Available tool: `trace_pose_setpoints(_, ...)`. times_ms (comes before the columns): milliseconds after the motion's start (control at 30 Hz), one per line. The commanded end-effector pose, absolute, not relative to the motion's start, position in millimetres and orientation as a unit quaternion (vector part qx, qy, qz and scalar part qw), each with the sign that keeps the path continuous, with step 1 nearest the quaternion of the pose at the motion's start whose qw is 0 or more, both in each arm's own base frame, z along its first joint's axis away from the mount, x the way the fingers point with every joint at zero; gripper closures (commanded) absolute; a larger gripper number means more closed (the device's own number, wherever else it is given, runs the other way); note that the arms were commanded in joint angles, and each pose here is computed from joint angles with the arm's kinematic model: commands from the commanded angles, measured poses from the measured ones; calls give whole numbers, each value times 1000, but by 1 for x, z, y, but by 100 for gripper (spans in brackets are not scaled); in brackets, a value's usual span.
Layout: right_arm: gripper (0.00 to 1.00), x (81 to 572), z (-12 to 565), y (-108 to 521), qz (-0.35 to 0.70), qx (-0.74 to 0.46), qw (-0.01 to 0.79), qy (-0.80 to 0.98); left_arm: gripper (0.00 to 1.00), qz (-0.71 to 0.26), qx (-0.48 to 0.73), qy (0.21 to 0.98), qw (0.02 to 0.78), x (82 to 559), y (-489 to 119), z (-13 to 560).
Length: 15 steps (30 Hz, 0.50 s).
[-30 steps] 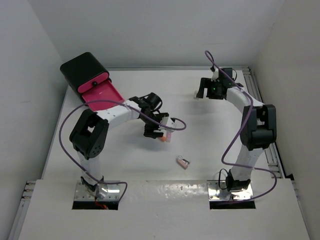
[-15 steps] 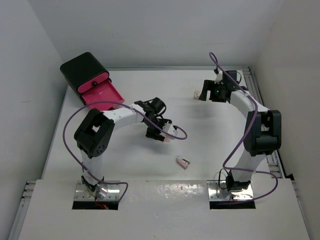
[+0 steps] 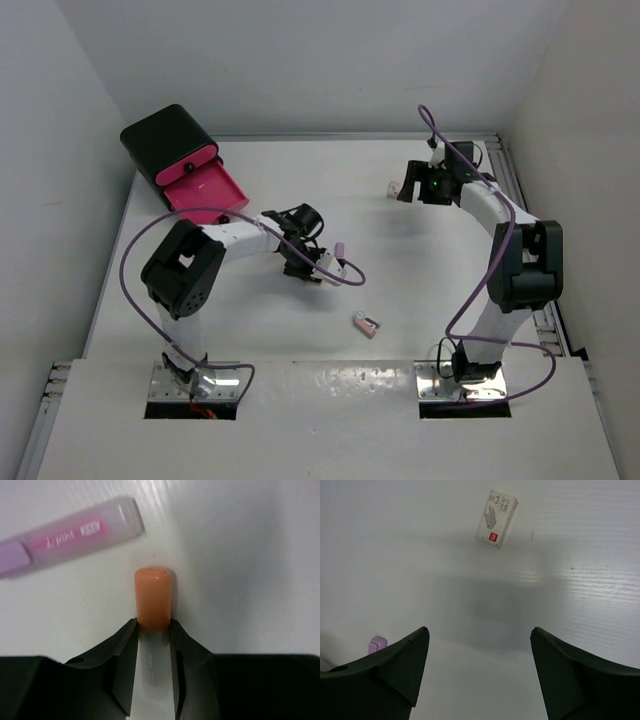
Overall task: Sort the stationery into containers
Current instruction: Grab a piece of stationery with the left arm, then place the stationery into the container
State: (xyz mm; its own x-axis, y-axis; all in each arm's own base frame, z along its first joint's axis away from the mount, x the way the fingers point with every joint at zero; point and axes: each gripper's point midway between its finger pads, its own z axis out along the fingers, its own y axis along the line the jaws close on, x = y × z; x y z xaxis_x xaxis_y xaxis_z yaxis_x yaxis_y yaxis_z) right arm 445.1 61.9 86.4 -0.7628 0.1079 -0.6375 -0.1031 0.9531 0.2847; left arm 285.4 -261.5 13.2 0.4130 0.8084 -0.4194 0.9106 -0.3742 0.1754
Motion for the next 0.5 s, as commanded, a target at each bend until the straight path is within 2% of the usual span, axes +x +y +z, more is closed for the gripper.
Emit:
trace_pose_setpoints(0,19,451,116,64,161,-9,383,910,79,-113,791,564,211,297,-233,42)
trace_pose_setpoints(100,20,451,117,65,162,-10,384,909,83,-85,731,631,246,327,-206,81)
trace_pose_setpoints(267,20,449,114,68,168,-9,380,910,84,-46,616,748,243,373,-137,142)
trace_pose_setpoints(467,20,452,112,74,172,-12,376,910,84,47,519,812,262,415,-59,170)
